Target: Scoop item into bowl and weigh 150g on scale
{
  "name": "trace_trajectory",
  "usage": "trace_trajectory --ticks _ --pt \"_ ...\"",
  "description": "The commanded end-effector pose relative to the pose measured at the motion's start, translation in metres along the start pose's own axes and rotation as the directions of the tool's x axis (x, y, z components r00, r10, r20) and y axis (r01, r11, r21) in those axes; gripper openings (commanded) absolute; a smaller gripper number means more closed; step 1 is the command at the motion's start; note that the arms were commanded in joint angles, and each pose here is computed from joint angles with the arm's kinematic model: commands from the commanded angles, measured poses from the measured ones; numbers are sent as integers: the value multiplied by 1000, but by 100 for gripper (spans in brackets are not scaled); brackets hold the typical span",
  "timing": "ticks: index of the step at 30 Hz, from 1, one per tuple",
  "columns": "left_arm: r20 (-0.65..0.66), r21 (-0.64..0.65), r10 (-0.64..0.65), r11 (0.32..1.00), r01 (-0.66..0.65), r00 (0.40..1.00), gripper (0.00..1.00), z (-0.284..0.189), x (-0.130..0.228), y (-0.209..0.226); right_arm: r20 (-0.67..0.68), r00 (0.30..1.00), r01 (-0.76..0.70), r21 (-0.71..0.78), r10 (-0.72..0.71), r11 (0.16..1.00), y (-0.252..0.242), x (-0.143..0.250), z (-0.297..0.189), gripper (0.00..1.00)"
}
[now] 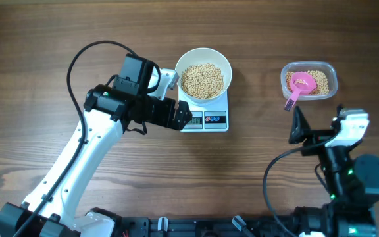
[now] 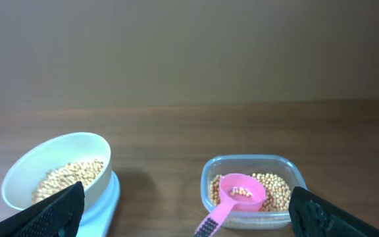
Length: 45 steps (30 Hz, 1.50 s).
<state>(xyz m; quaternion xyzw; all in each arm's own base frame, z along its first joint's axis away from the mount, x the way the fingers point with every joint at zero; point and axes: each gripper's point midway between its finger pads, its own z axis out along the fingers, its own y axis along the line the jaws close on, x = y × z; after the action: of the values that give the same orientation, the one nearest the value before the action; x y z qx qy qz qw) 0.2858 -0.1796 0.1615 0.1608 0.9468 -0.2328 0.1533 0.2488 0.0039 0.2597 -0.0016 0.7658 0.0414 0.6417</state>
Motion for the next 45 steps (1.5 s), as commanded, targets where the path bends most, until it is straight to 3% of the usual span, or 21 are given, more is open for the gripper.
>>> trace_trajectory --ticks 1,16,28,45 --pt "2 10 16 1000 -16 1000 100 0 -2 -2 50 998 44 28 -46 999 -3 14 -6 100" --pt "2 9 16 1000 -16 1000 100 0 -2 -2 206 974 77 76 -91 994 -11 42 0 99" --pt "2 10 16 1000 -16 1000 100 0 -2 -2 176 982 59 36 -65 998 -6 84 13 100" --pt "2 10 16 1000 -16 1000 100 0 -2 -2 174 981 80 42 -86 996 -5 83 12 100"
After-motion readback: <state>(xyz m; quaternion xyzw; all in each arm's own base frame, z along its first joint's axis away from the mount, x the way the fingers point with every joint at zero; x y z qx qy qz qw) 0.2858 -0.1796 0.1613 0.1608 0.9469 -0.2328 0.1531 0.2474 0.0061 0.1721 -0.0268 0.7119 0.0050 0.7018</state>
